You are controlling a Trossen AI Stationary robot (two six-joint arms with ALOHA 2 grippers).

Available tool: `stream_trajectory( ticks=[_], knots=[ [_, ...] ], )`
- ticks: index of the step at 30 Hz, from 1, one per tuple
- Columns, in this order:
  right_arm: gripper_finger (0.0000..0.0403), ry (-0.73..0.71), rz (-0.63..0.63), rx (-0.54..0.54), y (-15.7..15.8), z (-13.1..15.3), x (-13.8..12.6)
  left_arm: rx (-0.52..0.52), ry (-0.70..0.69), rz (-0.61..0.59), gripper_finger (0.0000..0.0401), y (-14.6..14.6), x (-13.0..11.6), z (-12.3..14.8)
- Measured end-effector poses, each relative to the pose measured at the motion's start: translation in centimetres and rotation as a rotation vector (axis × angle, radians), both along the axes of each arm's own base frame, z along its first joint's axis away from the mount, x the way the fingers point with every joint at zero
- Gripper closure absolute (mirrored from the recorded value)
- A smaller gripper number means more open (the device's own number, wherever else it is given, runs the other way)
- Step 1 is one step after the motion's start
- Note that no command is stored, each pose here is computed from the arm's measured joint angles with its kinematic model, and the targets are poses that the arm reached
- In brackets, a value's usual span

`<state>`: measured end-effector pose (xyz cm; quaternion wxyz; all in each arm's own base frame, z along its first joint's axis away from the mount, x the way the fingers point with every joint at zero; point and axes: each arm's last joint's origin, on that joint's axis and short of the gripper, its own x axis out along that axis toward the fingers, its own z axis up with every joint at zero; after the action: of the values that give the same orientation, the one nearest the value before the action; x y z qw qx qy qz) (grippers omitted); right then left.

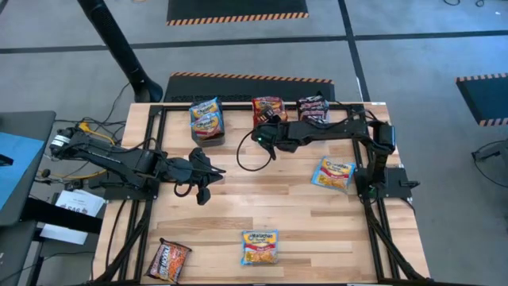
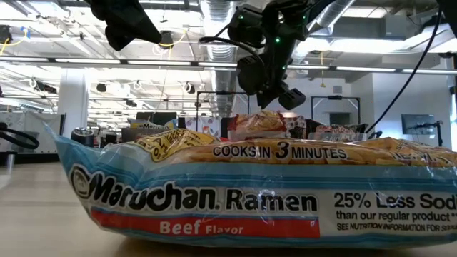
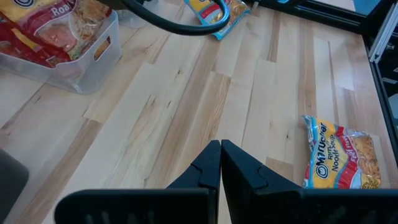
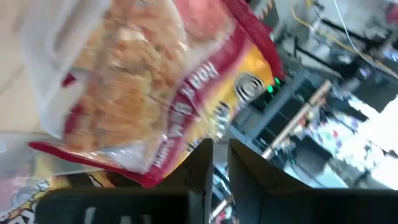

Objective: Sort Maruchan noodles
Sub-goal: Put the red noodle pack into the left transparent bin

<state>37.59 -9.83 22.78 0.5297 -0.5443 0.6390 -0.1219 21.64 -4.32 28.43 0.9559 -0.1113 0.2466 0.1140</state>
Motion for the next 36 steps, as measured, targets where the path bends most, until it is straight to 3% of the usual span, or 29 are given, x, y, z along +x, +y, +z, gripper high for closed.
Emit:
stream_trajectory(
  ticks=[3,9,18,25,36],
  knots=[
    [0.0326,-0.035,-0.036,-0.049,0.0,0.5,0.0,0.0,0.0,0.0,0.0401,0.0,0.0,0.0],
    [0.0327,-0.22,-0.076,-0.014,0.4,3.3,-1.0,-0.001,0.0,0.0,0.0401,0.0,0.0,0.0],
    [0.0327,-0.644,-0.213,0.46,-0.9,7.2,-4.3,-0.007,-0.002,0.003,0.0401,0.0,0.0,0.0],
    [0.0327,-0.8,-0.436,0.837,-3.6,6.5,-5.6,-0.007,-0.002,0.004,0.0401,0.0,0.0,0.0],
    [0.0328,-0.698,-0.593,0.96,-5.4,1.3,-3.9,-0.007,0.0,0.003,0.0401,0.0,0.0,0.0]
  ],
)
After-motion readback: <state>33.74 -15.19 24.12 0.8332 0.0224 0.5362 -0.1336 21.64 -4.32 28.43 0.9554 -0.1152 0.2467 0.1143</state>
